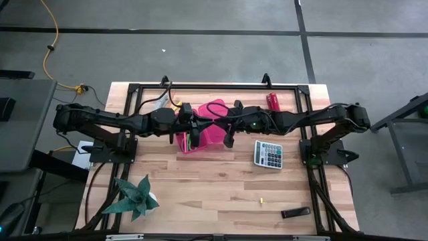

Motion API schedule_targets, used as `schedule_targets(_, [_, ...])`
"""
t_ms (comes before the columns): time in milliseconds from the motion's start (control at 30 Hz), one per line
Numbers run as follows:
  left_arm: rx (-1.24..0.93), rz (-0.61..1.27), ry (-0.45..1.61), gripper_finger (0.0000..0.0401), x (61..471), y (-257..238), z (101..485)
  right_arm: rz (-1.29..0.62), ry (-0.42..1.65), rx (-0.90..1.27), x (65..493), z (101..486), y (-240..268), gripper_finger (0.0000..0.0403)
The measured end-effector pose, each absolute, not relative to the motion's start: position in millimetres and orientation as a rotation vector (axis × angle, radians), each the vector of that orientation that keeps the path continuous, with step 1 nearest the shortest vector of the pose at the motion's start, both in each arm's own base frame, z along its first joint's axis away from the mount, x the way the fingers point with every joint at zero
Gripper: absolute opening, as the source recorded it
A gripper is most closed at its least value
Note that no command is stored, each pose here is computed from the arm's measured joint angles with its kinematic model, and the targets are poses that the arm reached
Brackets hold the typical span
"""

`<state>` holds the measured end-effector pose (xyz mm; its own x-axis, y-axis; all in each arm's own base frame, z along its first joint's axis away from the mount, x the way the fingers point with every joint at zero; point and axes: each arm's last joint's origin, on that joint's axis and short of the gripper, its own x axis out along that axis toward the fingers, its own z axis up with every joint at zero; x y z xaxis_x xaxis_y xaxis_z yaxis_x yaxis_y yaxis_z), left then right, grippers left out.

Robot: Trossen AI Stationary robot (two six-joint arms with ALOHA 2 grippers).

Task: Pack school essentials
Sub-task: Put the yellow eraser into the pink pencil box

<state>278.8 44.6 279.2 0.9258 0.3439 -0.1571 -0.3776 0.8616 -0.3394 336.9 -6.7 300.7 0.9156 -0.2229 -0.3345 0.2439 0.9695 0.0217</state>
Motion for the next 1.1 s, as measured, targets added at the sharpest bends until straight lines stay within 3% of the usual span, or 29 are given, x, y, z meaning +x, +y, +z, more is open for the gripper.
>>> schedule_targets(167, [-0.354,0.392,0.127,0.0007,278,45,276,-0.247,0.341,0.058,337,300,-7,0.0038])
schedule_targets(367, [-0.333,0.415,0.155,0.0002,270,49,279,-0.263,0.387,0.019,333,298,-8,0.0039])
schedule_targets(733, [-0.199,0.496,0.081,0.0,193,46,326,-0.316,0.632,0.02,277,313,-15,0.0039])
schedule_targets(867, [-0.226,0.454,-0.017,0.0,170,40,318,-0.321,0.601,0.058,260,319,-15,0.0039])
schedule_targets(1100, [-0.304,0.361,-0.188,0.0,147,30,285,-0.249,0.328,0.214,243,312,-12,0.0039])
